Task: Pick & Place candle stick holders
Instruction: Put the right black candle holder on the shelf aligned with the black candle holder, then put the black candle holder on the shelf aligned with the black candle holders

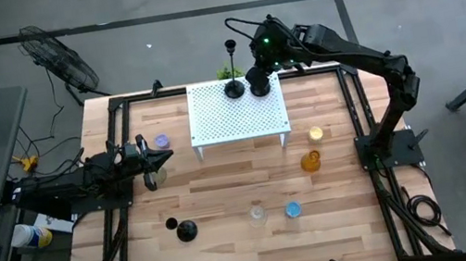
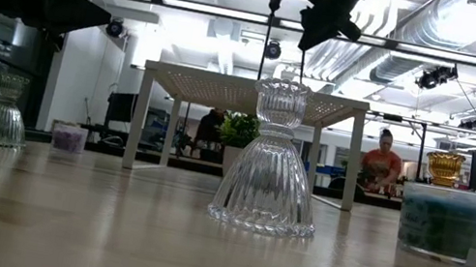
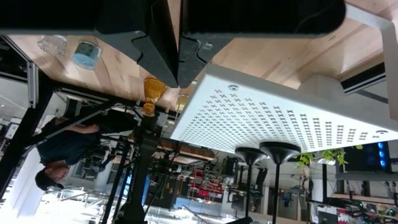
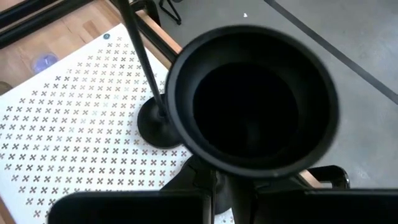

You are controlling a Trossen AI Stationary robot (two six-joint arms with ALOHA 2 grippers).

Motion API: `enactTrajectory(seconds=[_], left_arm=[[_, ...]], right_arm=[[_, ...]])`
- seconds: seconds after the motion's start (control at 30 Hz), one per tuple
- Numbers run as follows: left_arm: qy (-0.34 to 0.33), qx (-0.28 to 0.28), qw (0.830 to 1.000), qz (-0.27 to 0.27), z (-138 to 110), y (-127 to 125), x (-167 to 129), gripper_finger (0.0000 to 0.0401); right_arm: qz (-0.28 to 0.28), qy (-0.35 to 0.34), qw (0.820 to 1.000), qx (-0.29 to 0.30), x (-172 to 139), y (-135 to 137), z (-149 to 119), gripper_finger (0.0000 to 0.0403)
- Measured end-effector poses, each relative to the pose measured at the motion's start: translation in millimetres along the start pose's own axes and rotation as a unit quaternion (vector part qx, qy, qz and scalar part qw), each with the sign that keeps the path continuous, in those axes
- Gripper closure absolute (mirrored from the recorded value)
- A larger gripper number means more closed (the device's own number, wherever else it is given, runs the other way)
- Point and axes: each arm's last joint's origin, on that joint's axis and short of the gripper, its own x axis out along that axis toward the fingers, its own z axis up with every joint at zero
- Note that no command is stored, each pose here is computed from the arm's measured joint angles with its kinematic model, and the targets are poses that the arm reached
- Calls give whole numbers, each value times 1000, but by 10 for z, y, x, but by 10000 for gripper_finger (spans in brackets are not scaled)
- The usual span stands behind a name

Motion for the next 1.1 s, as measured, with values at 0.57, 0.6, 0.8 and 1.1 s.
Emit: enactTrajectory(seconds=[0.57, 0.6, 0.8, 1.1], left_arm=[[0, 0, 1000, 0, 0, 0, 0, 398], [0, 0, 1000, 0, 0, 0, 0, 398], [0, 0, 1000, 0, 0, 0, 0, 398], [0, 0, 1000, 0, 1, 0, 0, 398]], right_arm=[[-18, 0, 1000, 2, 20, -8, -5, 288], [-24, -2, 1000, 2, 13, -13, -5, 282], [-40, -1, 999, 12, -71, -20, -29, 244], [-31, 41, 999, -7, -324, 70, -187, 210]])
